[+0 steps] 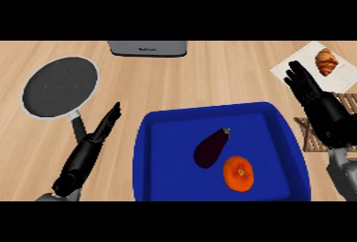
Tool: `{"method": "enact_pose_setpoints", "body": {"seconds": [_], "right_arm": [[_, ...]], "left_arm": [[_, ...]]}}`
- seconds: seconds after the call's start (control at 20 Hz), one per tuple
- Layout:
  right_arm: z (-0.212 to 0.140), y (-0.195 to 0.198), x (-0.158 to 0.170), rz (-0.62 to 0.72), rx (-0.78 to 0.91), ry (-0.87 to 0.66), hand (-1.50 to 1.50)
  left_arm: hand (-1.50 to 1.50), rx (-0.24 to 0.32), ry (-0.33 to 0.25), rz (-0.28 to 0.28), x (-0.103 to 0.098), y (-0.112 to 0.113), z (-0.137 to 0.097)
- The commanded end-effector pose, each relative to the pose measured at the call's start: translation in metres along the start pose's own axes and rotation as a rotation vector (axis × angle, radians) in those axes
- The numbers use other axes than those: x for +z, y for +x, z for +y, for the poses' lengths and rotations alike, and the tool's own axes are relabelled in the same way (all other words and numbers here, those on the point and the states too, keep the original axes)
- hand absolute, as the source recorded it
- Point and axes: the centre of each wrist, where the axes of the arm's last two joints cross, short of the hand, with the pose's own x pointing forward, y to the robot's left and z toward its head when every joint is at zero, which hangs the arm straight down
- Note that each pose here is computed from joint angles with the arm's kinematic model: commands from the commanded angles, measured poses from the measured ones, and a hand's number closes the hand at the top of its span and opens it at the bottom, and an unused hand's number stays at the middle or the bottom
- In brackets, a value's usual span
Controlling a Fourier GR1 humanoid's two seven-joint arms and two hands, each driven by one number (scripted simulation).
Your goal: Pick the eggplant from the tray and place it in the tiered shelf
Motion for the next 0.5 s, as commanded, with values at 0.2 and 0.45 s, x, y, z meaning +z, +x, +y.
{"method": "enact_pose_setpoints", "body": {"seconds": [0.2,0.45], "right_arm": [[0.069,0.014,-0.040,0.145,-0.094,-0.244,1.50],[0.087,-0.021,-0.028,0.277,-0.248,-0.633,-1.50]], "left_arm": [[0.00,0.050,0.364,0.066,-0.021,0.013,0.044],[0.00,0.130,0.434,0.145,-0.012,0.014,0.052]]}}
